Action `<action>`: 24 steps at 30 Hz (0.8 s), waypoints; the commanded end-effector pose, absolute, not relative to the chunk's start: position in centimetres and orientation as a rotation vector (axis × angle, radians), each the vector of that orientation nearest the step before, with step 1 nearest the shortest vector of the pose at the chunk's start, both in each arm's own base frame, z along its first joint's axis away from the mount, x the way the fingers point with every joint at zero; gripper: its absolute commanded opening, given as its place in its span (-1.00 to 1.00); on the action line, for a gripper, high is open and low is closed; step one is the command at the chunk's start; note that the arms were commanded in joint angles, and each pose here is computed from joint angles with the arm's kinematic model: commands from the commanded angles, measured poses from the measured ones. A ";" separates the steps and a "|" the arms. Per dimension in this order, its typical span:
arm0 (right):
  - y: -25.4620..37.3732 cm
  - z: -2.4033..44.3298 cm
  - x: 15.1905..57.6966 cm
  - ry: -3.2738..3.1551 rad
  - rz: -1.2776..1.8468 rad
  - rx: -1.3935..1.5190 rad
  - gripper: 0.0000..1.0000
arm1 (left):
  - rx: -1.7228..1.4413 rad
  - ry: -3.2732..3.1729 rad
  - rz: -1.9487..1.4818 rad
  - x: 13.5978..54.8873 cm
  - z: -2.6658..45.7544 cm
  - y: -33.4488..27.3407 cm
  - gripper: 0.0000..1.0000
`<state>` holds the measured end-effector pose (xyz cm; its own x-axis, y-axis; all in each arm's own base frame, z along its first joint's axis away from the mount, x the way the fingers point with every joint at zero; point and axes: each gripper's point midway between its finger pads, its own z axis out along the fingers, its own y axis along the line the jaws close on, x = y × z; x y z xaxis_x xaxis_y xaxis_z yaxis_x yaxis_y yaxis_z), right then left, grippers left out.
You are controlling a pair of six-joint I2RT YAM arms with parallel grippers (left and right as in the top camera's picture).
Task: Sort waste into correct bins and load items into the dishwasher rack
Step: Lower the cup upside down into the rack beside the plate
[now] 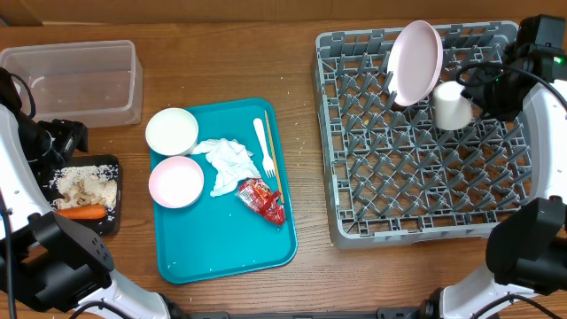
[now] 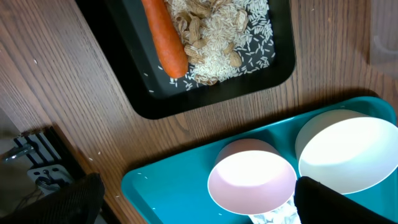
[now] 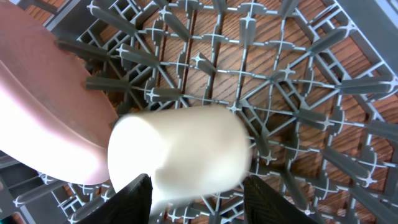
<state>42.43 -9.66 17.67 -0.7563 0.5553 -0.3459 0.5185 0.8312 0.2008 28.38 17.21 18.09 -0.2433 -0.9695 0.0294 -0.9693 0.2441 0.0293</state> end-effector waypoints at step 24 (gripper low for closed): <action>-5.7 17.3 43.7 2.646 0.277 0.693 -0.28 | 1.916 -2.465 -0.019 28.2 18.7 17.2 1.00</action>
<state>43.07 -7.33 17.71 -0.7802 0.5353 -0.3236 0.4665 0.8426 0.2689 28.38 17.21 18.09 -0.2433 -0.9695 0.0294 -0.9693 0.2441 0.0293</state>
